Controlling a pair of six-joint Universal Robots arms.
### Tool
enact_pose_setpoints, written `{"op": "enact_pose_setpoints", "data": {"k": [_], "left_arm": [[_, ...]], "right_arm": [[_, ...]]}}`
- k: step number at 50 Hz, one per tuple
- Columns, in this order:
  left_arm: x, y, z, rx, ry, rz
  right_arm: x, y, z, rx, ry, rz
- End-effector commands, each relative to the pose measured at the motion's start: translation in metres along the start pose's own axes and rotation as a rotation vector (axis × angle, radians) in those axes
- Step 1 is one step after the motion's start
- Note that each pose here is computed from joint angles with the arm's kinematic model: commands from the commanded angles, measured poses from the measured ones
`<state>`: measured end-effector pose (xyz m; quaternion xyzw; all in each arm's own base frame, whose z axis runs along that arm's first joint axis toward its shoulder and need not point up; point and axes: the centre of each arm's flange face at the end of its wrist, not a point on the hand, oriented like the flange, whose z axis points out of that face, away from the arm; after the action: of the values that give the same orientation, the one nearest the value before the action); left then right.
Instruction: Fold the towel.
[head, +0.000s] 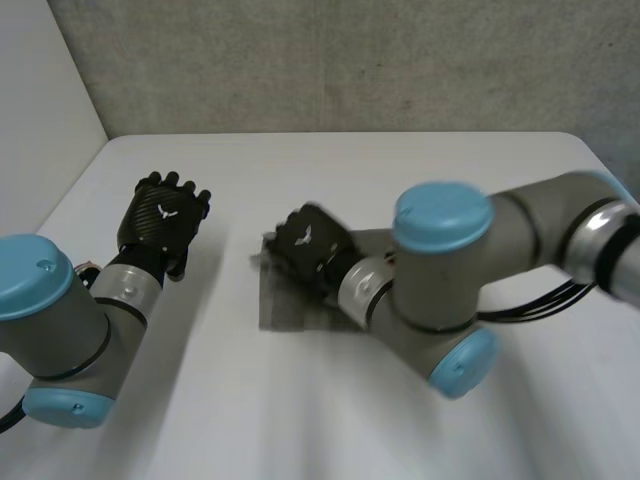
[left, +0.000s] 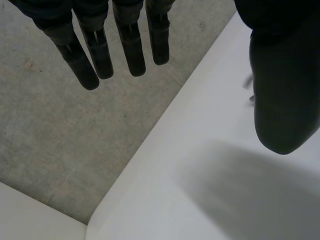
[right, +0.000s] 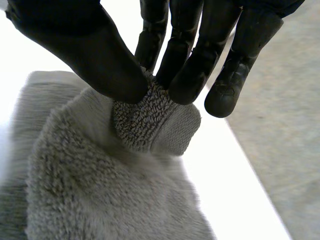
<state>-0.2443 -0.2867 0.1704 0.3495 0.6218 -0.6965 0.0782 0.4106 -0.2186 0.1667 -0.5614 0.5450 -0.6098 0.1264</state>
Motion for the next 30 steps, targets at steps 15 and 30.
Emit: {"op": "enact_pose_setpoints", "data": {"k": [15,30], "left_arm": [[0.018,-0.028,-0.001,0.087,0.041,0.000],[0.073,-0.046,-0.019,0.148,0.196,0.003]], "right_arm": [[0.076,0.032,-0.059,-0.148,0.212,0.241],[0.098,0.114,-0.093,-0.303,0.291,0.308]]}}
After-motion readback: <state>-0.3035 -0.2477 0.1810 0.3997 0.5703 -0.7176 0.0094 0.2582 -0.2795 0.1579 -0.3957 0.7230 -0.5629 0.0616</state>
